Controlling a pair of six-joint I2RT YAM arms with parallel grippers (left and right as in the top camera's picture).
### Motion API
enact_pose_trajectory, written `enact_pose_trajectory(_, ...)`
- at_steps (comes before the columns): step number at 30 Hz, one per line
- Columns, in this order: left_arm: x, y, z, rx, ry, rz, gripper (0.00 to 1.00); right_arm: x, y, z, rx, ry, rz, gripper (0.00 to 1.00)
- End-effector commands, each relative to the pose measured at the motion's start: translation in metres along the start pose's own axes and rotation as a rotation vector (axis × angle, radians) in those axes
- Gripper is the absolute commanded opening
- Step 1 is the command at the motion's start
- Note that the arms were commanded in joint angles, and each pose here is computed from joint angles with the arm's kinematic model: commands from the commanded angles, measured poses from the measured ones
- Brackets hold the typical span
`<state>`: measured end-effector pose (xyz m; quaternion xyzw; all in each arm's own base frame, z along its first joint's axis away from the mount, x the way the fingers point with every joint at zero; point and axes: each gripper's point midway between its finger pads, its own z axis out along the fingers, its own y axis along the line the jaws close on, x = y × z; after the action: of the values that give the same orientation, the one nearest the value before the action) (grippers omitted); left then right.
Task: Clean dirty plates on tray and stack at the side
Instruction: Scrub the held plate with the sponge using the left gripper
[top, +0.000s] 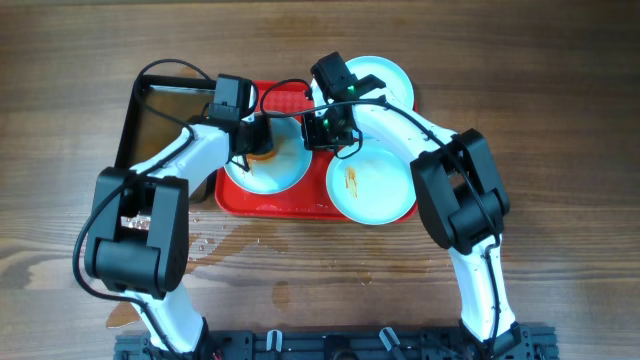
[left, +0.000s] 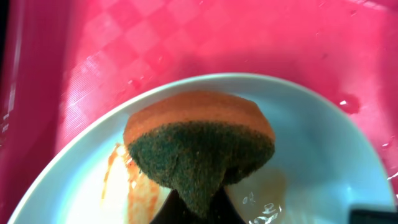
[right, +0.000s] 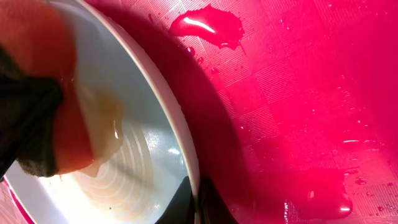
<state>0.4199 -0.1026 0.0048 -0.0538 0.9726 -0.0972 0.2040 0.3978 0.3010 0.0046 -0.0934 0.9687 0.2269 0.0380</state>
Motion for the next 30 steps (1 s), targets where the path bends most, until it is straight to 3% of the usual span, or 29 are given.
enact_pose_trajectory(1, 0.051, 0.036, 0.009, -0.151, 0.178, -0.026, 0.04, 0.008, -0.004, 0.011, -0.011, 0.037, 0.0, 0.05)
enact_pose_trajectory(10, 0.091, 0.04, -0.026, -0.155, 0.365, -0.046, 0.04, 0.007, -0.004, 0.012, -0.012, 0.035, -0.001, 0.05)
enact_pose_trajectory(20, 0.007, 0.046, -0.003, -0.21, -0.01, -0.017, 0.04, 0.008, -0.004, 0.012, -0.01, 0.037, 0.001, 0.05)
enact_pose_trajectory(30, -0.004, 0.055, 0.008, -0.242, -0.062, -0.027, 0.04, 0.009, -0.005, 0.012, -0.009, 0.041, 0.002, 0.05)
